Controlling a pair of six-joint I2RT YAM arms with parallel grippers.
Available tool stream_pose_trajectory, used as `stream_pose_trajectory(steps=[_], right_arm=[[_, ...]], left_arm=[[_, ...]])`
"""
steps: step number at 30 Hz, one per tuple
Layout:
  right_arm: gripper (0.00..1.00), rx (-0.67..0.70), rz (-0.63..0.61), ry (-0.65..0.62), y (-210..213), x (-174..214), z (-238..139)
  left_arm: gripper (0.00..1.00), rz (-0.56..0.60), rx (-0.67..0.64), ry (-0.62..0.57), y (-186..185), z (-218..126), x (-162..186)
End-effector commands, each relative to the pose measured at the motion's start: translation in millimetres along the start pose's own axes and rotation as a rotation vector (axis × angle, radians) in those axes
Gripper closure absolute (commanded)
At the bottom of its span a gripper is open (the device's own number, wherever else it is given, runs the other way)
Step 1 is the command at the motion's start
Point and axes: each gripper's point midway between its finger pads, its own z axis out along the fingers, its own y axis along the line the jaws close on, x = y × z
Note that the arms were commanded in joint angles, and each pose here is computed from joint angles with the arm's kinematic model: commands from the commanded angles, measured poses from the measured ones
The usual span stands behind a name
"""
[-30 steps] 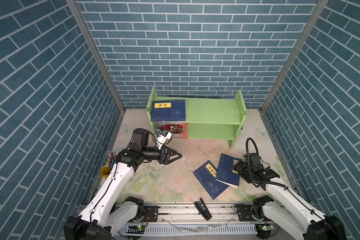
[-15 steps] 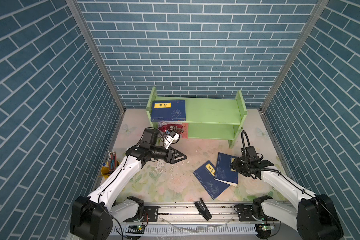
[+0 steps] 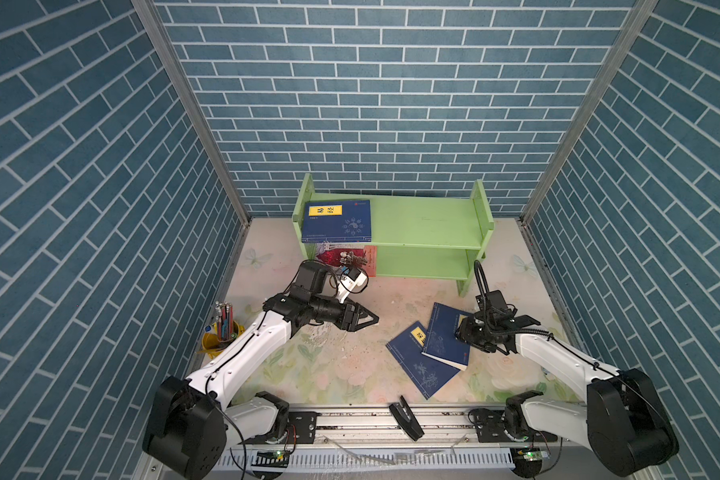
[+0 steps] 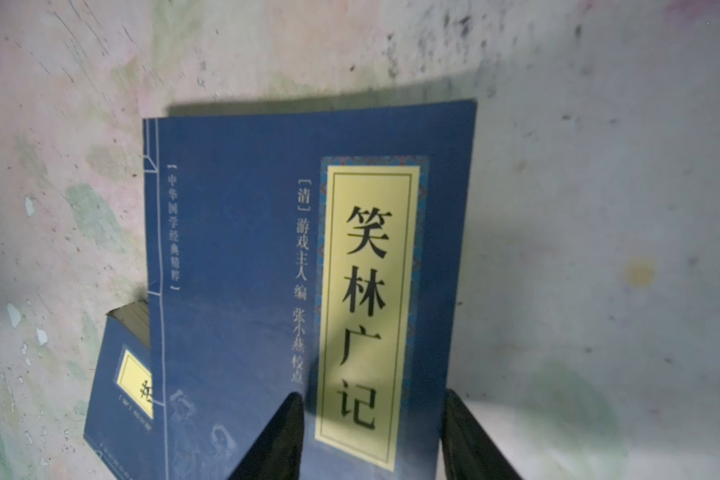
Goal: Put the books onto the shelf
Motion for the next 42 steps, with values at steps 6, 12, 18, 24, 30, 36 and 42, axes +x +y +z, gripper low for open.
stream_pose_trajectory(steps=[6,12,18,24,30,36,42], right_arm=[[0.50,0.100,-0.133,-0.004,11.4,3.4,6.0],[0.56,0.134,-0.156,-0.068,10.1,10.3,5.6],[0.57,0.137,-0.222,-0.130,22.1,11.5,-0.3],[0.57,0.120,-0.268,-0.175,34.0,15.5,-3.2],[0.57,0.141,-0.306,-0.181,37.8,22.6,1.8],[0.57,0.163,-0.348,-0.173,43.4,31.4,8.3],[0.56,0.114,-0.317,-0.201,46.4,33.7,9.6]], left_arm=[[0.39,0.036,0.001,0.044,2.8,22.5,9.5],[0.39,0.097,0.009,0.109,-1.6,41.0,21.9],[0.41,0.143,-0.004,0.168,7.4,59.2,33.1],[0.41,0.083,0.017,0.160,13.5,77.9,28.8],[0.42,0.001,-0.016,0.187,34.7,100.9,34.7],[0.45,0.001,-0.010,0.131,43.8,113.0,28.0],[0.46,0.018,-0.025,0.153,44.3,123.4,26.3]])
